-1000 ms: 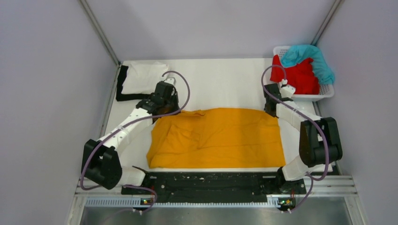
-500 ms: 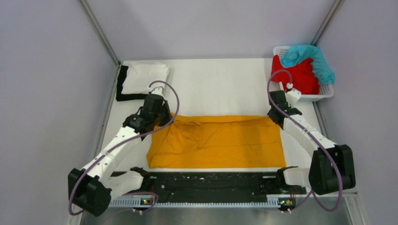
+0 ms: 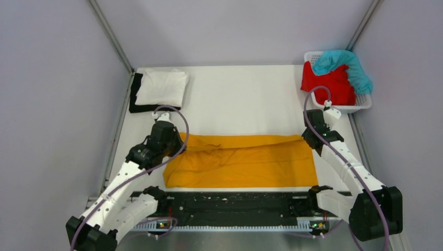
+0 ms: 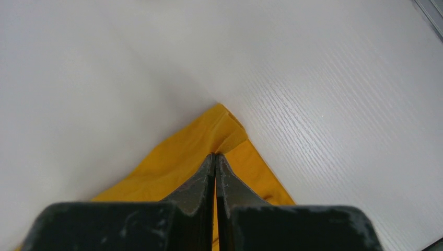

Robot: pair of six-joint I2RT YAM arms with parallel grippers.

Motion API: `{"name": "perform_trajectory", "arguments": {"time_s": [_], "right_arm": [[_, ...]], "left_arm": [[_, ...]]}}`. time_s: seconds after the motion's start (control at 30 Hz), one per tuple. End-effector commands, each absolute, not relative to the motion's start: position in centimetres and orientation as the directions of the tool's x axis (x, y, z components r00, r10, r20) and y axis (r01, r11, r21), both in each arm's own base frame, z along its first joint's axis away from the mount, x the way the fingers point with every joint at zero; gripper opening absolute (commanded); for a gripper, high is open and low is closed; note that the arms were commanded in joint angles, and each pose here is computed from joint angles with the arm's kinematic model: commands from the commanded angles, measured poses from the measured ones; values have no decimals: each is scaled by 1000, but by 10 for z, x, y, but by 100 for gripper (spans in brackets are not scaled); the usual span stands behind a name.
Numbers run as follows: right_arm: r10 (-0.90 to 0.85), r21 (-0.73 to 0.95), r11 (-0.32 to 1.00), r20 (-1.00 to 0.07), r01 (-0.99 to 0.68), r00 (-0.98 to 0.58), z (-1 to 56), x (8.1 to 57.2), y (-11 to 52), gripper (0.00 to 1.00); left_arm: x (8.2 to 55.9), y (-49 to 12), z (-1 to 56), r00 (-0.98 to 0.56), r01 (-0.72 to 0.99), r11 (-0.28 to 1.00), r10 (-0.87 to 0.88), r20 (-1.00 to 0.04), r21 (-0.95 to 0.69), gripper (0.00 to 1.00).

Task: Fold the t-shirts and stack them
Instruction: Fold the other side of the tshirt into a rectangle, then rotate the tshirt 90 degrees

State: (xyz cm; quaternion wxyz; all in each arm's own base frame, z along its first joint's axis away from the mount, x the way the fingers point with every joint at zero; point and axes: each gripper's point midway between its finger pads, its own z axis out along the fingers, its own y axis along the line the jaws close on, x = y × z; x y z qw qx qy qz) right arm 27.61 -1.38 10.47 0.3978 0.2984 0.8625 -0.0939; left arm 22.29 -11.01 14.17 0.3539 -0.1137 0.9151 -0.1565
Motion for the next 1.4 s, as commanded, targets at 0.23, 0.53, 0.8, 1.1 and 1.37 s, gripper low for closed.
{"name": "perform_trajectory", "arguments": {"time_s": [0.23, 0.53, 0.8, 1.1, 1.37], "right_arm": [[431, 48, 812, -721, 582, -542, 90, 259, -14, 0], [481, 26, 779, -665, 627, -571, 63, 233, -15, 31], [501, 86, 771, -694, 631, -517, 87, 236, -15, 99], [399, 459, 884, -635, 92, -662, 86, 274, 97, 99], [338, 376, 917, -550, 136, -764, 39, 269, 103, 99]], "left_arm": [[179, -114, 112, -776, -173, 871, -408, -481, -460, 0], [149, -115, 79, -820, -243, 847, -440, -366, -473, 28], [148, -124, 95, -814, -192, 827, -435, -385, -528, 99], [228, -168, 74, -807, -200, 805, -459, -372, -558, 99], [317, -182, 18, -844, -335, 862, -454, -286, -381, 99]]}}
